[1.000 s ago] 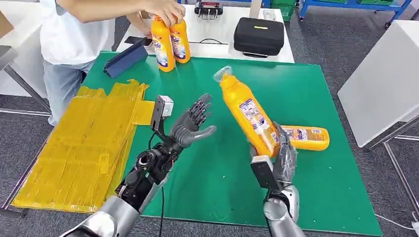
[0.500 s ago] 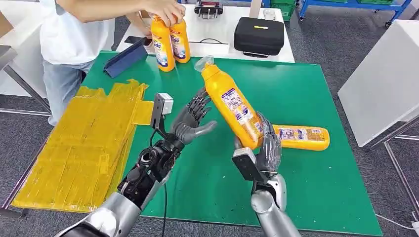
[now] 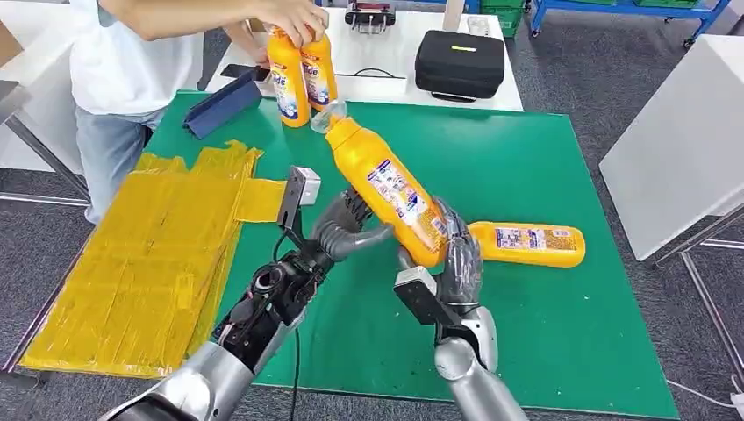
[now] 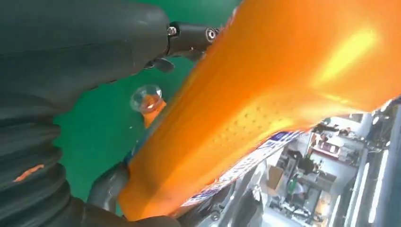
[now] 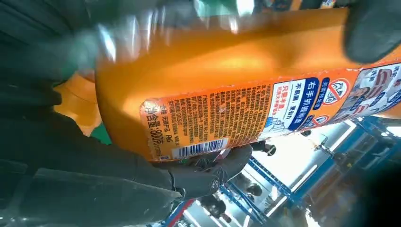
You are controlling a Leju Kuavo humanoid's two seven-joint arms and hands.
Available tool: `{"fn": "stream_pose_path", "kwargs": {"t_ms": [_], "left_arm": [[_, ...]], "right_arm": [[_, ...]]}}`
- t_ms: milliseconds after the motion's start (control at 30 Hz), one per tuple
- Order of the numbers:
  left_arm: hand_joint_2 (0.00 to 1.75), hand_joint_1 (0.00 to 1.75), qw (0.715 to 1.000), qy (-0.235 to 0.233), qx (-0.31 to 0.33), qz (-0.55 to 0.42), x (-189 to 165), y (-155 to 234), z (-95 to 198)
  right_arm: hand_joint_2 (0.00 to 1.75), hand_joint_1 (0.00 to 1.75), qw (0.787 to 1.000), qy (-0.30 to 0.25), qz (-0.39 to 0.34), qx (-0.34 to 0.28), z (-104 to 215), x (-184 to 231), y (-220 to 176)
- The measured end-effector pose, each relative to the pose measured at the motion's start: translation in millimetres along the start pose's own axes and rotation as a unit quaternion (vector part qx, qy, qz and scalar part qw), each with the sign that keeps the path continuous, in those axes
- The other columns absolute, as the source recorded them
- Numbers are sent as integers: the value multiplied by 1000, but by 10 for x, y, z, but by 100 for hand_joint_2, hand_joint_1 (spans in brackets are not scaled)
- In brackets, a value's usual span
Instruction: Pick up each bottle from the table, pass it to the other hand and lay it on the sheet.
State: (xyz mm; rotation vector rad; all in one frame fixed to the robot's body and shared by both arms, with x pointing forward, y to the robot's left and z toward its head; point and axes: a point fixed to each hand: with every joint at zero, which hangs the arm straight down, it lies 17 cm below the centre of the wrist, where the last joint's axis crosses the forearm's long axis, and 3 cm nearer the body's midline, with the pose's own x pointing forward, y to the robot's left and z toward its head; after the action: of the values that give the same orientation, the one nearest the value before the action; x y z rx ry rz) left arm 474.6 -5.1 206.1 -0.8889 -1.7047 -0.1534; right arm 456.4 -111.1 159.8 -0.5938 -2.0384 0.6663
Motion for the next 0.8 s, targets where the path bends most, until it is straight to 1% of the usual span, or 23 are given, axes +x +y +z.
{"fn": "stream_pose_path", "kwargs": {"t_ms": [67, 300, 533, 733, 767, 800], "left_arm": [[175, 0, 1000, 1, 8, 6, -5, 13, -21], [175, 0, 997, 9, 73, 28, -30, 238, -118], [175, 0, 996, 14, 80, 39, -56, 274, -144], [175, 0, 994, 20, 80, 78, -65, 279, -153], [175, 148, 993, 20, 80, 81, -64, 282, -155], [175, 175, 993, 20, 79, 86, -61, 279, -154]], "right_arm": [[175, 175, 1000, -6, 1, 2, 4, 48, 15], [175, 175, 1000, -12, 12, 2, 14, 139, 26], [175, 175, 1000, -11, 11, 5, 12, 148, 43], [175, 175, 1000, -13, 6, 10, 19, 179, 86], [175, 175, 1000, -13, 5, 11, 21, 181, 94], [175, 175, 1000, -13, 4, 13, 24, 181, 103]]}}
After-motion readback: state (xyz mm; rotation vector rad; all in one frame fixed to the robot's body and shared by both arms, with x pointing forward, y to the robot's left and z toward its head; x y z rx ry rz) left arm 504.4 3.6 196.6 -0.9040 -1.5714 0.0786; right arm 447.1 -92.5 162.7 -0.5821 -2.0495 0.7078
